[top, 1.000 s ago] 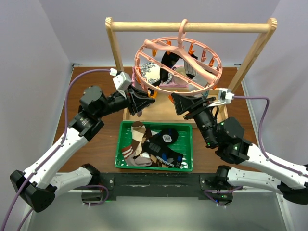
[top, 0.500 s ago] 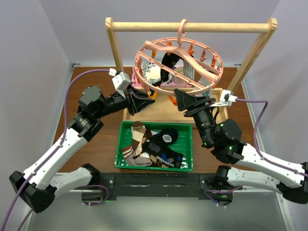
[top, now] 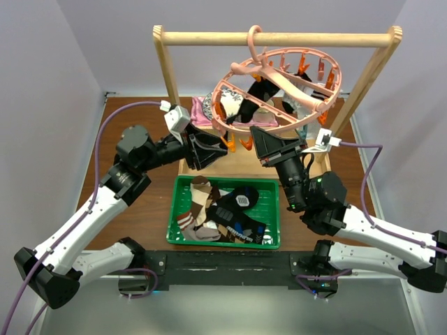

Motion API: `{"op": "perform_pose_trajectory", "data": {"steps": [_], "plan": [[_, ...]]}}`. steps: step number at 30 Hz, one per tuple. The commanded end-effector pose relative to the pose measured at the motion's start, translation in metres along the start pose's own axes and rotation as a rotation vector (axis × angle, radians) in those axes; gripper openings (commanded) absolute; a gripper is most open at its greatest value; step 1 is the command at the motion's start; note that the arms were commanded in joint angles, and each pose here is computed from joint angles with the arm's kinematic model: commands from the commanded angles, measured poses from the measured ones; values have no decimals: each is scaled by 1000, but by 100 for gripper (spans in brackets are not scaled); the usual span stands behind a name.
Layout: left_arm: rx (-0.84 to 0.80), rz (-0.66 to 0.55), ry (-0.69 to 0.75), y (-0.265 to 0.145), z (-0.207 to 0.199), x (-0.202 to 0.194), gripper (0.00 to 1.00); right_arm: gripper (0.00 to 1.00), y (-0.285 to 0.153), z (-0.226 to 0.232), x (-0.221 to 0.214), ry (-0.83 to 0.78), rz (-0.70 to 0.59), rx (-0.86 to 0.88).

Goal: Clip the socks to the hanger
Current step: Open the clamp at the hanger.

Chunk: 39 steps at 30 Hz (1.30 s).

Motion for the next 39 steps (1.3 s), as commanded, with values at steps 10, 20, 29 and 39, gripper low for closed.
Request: {"op": "perform_pose_trajectory", "data": {"steps": [10, 20, 29, 39], "plan": [[3, -72, -31, 3, -1, 19, 64, 4, 4, 3, 6, 1, -28, -3], [226, -41, -90, 12, 31, 31, 67, 3, 8, 5, -10, -6, 30, 16], [387, 22, -161, 7, 52, 27, 96, 5, 12, 3, -17, -19, 45, 12], [424, 43, -199, 7, 55, 26, 85, 4, 13, 1, -21, -29, 51, -1]]}}
Point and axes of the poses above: each gripper's point midway between its finger pads, its own y axis out along the fingers, its own z axis along the line the jaws close on, x = y × z, the point moved 3 cm from there along -y, back along the fingers, and after that the axes turned 15 degrees about y, right-handed, at the moved point
